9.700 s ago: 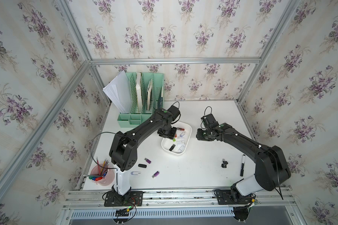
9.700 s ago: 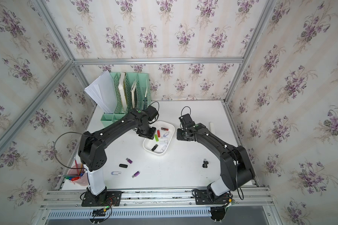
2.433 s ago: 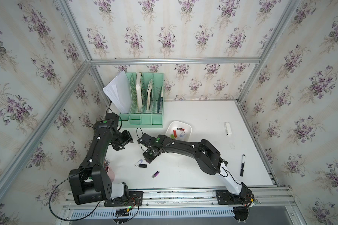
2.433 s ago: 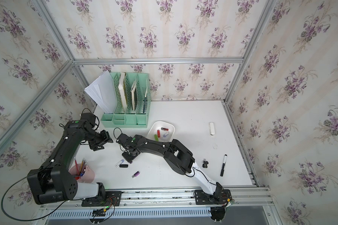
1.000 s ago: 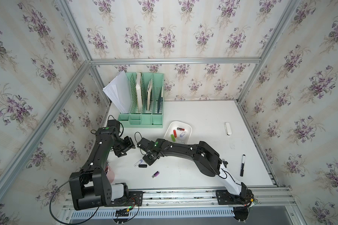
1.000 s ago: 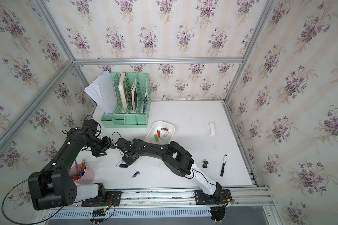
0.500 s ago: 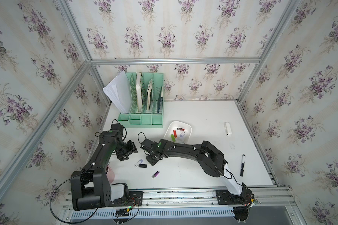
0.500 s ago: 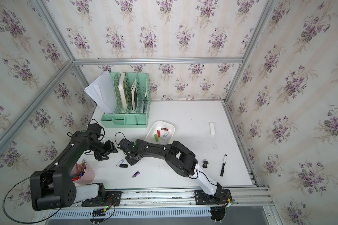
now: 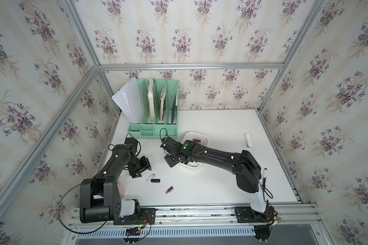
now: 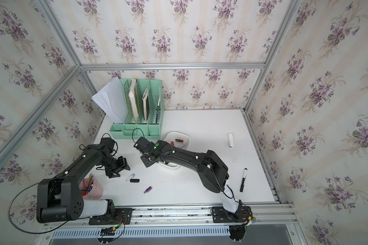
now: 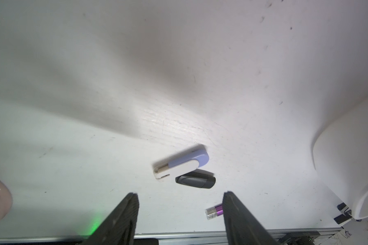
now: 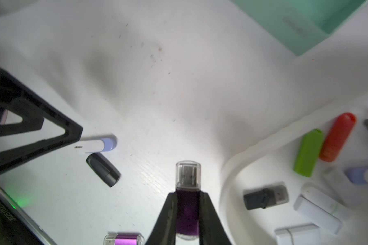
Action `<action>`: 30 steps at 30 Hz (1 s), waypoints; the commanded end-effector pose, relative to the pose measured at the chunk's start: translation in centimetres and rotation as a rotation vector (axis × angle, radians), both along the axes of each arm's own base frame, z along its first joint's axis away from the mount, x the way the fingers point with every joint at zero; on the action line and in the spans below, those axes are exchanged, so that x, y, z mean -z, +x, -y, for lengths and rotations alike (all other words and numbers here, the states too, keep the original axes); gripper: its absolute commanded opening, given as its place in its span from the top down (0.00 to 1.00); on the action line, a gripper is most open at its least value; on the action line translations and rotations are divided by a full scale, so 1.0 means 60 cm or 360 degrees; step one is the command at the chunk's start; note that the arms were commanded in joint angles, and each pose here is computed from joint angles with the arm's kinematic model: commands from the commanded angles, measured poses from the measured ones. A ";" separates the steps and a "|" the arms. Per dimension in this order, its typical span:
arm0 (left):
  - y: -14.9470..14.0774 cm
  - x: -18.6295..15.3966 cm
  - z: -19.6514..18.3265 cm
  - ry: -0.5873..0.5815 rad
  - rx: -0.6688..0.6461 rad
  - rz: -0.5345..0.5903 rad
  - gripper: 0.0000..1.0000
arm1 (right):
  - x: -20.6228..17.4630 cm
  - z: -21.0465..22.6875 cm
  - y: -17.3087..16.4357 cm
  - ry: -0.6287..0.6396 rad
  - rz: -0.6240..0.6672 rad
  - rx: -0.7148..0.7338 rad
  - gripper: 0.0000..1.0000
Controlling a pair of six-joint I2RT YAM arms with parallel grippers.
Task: Put the usb flash drive into the storage box
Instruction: Place the USB flash in the storage box.
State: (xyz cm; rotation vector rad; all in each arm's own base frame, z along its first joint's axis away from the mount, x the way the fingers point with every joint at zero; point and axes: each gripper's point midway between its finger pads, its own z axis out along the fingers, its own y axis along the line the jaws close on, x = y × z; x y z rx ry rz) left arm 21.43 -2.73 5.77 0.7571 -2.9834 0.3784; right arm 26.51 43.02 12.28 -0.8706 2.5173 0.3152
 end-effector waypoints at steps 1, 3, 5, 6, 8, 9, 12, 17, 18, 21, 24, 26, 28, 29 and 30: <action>0.001 0.010 0.001 0.0024 0.0005 -0.0013 0.33 | -0.011 0.055 0.039 -0.0049 0.0034 0.0139 0.85; 0.002 0.015 0.003 0.0024 0.0012 -0.0019 0.33 | -0.007 0.079 0.059 -0.0055 0.0036 0.0184 0.85; 0.000 0.020 0.006 0.0026 0.0019 -0.0021 0.33 | 0.005 0.102 0.076 -0.0065 0.0022 0.0225 0.85; -0.001 0.022 0.006 0.0031 0.0023 -0.0024 0.33 | 0.013 0.111 0.081 -0.0071 0.0009 0.0239 0.85; -0.003 0.029 0.007 0.0040 0.0027 -0.0047 0.33 | 0.031 0.127 0.091 -0.0081 -0.0016 0.0266 0.85; -0.006 0.035 0.007 0.0043 0.0035 -0.0075 0.33 | 0.041 0.132 0.096 -0.0083 -0.0030 0.0275 0.85; -0.006 0.038 0.007 0.0056 0.0044 -0.0081 0.32 | 0.064 0.135 0.104 -0.0078 -0.0060 0.0274 0.85; -0.005 0.040 0.008 0.0059 0.0052 -0.0088 0.32 | 0.091 0.121 0.117 -0.0050 -0.0100 0.0259 0.85; -0.005 0.041 0.008 0.0058 0.0051 -0.0089 0.32 | 0.096 0.119 0.118 -0.0052 -0.0112 0.0258 0.85; -0.005 0.041 0.009 0.0059 0.0054 -0.0092 0.32 | 0.107 0.109 0.120 -0.0038 -0.0138 0.0248 0.85; -0.004 0.042 0.008 0.0066 0.0060 -0.0094 0.32 | 0.119 0.102 0.119 -0.0025 -0.0174 0.0240 0.85; -0.004 0.042 0.007 0.0073 0.0062 -0.0097 0.32 | 0.130 0.101 0.118 -0.0032 -0.0194 0.0241 0.85; -0.004 0.045 0.007 0.0076 0.0066 -0.0100 0.32 | 0.139 0.101 0.117 -0.0037 -0.0205 0.0242 0.85; -0.004 0.046 0.007 0.0077 0.0067 -0.0104 0.32 | 0.141 0.102 0.118 -0.0037 -0.0209 0.0243 0.85; -0.005 0.047 0.008 0.0080 0.0071 -0.0107 0.32 | 0.145 0.101 0.117 -0.0040 -0.0211 0.0240 0.84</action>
